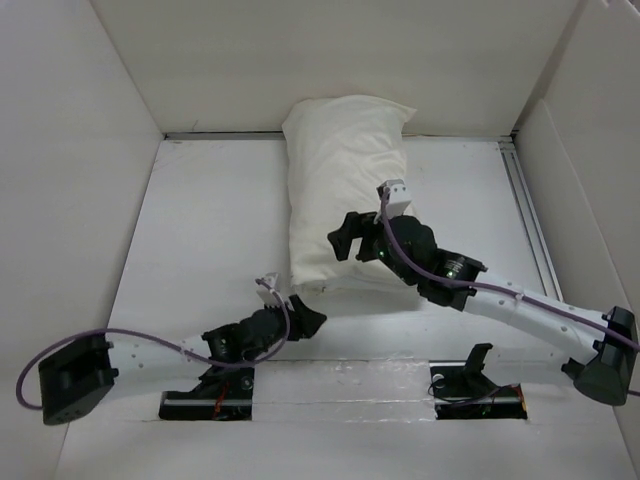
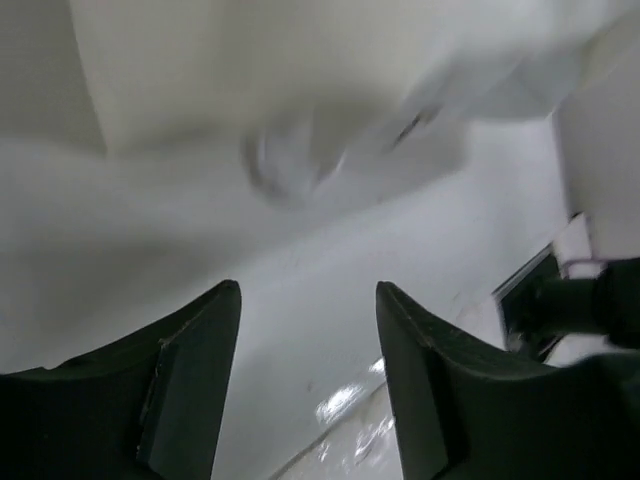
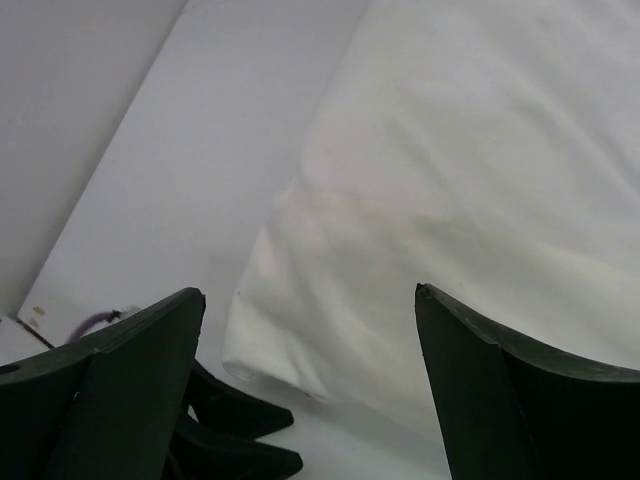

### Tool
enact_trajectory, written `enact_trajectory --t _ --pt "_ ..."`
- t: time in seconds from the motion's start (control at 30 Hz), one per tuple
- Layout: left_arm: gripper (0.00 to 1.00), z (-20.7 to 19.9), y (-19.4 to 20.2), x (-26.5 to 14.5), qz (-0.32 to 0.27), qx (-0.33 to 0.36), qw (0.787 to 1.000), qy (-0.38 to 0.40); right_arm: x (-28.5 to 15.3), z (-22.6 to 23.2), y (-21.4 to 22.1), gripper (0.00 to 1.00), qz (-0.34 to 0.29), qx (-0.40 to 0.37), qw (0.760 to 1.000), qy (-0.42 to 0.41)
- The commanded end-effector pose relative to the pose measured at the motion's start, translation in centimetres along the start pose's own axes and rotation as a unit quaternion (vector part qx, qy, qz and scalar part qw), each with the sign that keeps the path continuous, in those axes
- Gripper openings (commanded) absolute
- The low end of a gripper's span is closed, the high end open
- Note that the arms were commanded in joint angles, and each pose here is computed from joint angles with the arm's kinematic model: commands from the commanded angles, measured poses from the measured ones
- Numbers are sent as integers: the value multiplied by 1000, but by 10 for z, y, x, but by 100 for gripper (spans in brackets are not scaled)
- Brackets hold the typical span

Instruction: Put the pillow into the pillowcase

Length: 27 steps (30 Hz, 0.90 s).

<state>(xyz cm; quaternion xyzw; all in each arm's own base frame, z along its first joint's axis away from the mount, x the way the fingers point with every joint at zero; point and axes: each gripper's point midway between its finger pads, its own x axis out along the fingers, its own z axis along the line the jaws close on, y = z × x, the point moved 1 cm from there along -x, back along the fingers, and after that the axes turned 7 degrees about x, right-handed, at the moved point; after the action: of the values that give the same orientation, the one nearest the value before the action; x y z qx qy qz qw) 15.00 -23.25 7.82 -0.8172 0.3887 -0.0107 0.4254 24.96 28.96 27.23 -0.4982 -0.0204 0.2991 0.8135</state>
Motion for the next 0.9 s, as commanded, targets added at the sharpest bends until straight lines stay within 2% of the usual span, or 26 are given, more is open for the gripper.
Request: enact_trajectory --t 0.0,0.03,0.07,0.13,0.17,0.2,0.27,0.37,0.57,0.7,0.77,0.8,0.83,0.87 --pt "53 41 55 -12 46 3 994 -104 -13 4 -28 92 -26 -2 1000 -3" --pt "70 48 66 -18 58 6 990 -131 -17 4 -31 92 -28 -5 1000 -5" --pt "74 47 67 -18 42 -18 989 -144 -19 0 -33 92 -29 -5 1000 0" --pt "82 56 85 -25 61 5 980 -187 -27 0 -39 92 -38 0 999 -6" --pt "86 63 83 -24 51 7 976 -212 -30 -1 -40 92 -38 0 999 -6" --pt "89 65 85 -25 45 -14 972 -232 -32 -2 -40 92 -39 0 999 -7" --pt "90 69 86 -23 40 6 963 -267 -38 -2 -42 92 -42 -6 999 -16" --pt "91 68 84 -20 24 4 960 -280 -44 -3 -43 92 -39 -11 999 -19" --pt "100 71 67 -20 -37 -54 952 -298 -49 -19 -34 92 -28 -23 999 0" --pt "100 73 67 -16 -66 -86 932 -345 -60 -22 -37 92 -33 -21 999 -3" --pt "100 76 62 -23 -68 -52 915 -393 -66 -27 -35 92 -30 -22 999 -1" --pt "100 57 62 -13 -71 -49 911 -402 -67 -31 -36 92 -33 -21 999 2" --pt "100 65 56 -28 -75 -8 897 -436 -74 -31 -39 92 -37 -19 999 -1" --pt "100 63 54 -29 -81 -7 892 -444 -77 -32 -40 92 -39 -18 999 -2"
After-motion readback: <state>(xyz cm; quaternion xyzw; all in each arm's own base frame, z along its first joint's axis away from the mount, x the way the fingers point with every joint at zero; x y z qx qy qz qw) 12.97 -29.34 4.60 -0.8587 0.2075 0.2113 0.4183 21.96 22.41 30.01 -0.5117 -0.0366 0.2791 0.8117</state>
